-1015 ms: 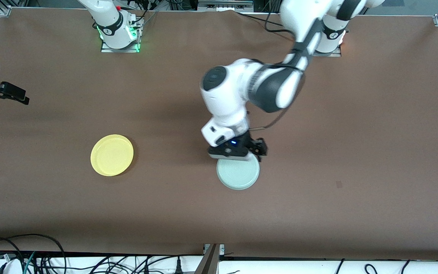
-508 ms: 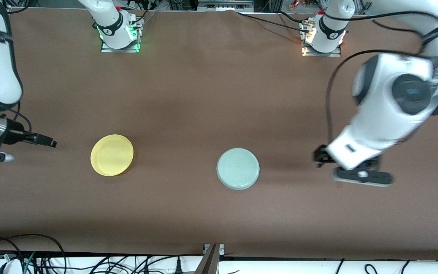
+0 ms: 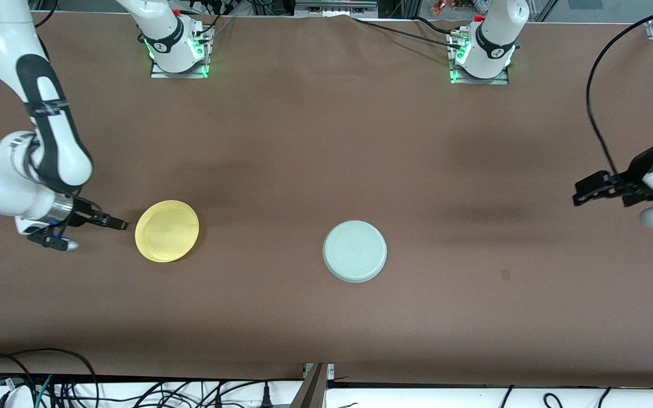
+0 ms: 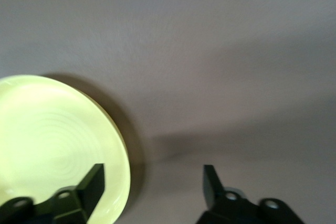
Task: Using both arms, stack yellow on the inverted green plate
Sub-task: 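Close the right gripper on the yellow plate's rim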
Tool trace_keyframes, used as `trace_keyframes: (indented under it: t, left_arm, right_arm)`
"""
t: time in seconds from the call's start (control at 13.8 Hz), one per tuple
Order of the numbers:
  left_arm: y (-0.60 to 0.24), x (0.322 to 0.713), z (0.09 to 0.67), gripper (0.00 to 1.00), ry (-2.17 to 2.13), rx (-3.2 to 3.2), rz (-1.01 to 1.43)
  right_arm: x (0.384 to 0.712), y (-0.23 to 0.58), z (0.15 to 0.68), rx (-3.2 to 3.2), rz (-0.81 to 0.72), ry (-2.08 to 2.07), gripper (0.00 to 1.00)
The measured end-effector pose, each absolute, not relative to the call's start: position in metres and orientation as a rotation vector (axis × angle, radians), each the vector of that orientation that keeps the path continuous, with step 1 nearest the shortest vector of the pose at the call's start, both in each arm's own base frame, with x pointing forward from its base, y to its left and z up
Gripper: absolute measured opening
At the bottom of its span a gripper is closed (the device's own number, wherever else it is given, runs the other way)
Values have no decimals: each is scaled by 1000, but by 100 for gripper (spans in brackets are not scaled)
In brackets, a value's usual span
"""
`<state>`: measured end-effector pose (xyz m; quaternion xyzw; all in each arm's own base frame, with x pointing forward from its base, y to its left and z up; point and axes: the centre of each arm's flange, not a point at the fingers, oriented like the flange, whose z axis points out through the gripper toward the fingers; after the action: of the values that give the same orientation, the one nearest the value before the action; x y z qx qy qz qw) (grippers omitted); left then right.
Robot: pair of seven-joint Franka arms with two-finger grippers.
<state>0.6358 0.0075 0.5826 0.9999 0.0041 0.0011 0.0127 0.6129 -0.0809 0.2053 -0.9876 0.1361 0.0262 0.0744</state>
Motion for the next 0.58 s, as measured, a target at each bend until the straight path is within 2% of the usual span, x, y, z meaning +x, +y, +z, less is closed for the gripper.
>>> trace_keyframes:
  t: [0.07,0.15,0.36,0.51,0.58]
  left_arm:
    - [16,631,579,100,-6,3114,-19]
    - [22,628,569,100,-29,3110,-56]
    - [8,616,540,100,-98,3093,-150]
    - [-13,609,535,100,-143,3095,-165]
    - [-18,607,538,100,-151,3103,-160]
  right_arm:
    - [608,-73,196,-2971,69,396,81]
    - [607,-66,194,-2973,58,383,75]
    - [612,-55,196,-2978,-11,363,70]
    - [611,-50,191,-2977,-16,355,52]
    - [610,-49,188,-2977,-14,354,38]
